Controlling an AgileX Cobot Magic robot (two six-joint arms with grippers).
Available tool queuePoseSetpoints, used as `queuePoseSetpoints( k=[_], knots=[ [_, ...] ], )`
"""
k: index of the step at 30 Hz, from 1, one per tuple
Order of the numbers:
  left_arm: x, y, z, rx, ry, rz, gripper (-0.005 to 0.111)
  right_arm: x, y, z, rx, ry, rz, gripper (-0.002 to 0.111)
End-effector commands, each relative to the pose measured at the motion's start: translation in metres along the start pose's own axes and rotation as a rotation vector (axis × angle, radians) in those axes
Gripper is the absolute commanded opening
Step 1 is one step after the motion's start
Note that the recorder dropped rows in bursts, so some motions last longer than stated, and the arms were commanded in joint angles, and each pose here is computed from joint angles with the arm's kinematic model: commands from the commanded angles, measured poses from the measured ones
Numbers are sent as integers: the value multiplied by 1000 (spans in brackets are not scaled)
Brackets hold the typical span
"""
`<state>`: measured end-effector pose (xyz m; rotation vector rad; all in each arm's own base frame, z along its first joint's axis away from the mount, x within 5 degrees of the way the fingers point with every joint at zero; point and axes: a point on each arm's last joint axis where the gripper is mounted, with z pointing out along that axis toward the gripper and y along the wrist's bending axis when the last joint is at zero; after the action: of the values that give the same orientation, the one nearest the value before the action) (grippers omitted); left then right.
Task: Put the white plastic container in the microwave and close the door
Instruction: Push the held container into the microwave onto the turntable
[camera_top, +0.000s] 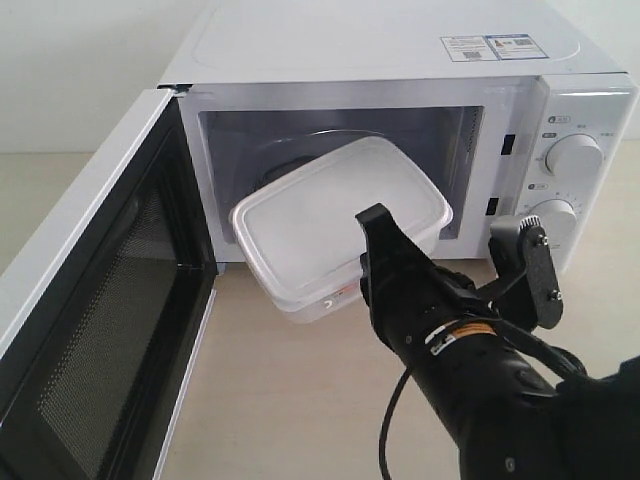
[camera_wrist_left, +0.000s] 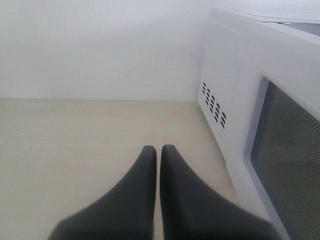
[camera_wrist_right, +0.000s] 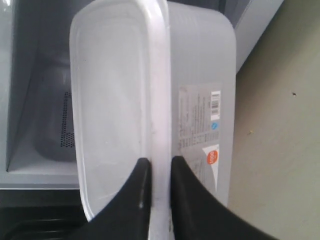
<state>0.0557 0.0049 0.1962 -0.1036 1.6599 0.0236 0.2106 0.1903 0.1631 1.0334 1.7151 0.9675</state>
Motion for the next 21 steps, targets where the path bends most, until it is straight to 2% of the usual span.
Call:
queuePoseSetpoints(
  k=[1,21],
  knots=[
    [-1,0,0,4,-3,-2,4,-2,9,9,-44,-27,14,0],
    [-1,0,0,4,-3,-2,4,-6,22,66,-49,-44,45,0]
  ],
)
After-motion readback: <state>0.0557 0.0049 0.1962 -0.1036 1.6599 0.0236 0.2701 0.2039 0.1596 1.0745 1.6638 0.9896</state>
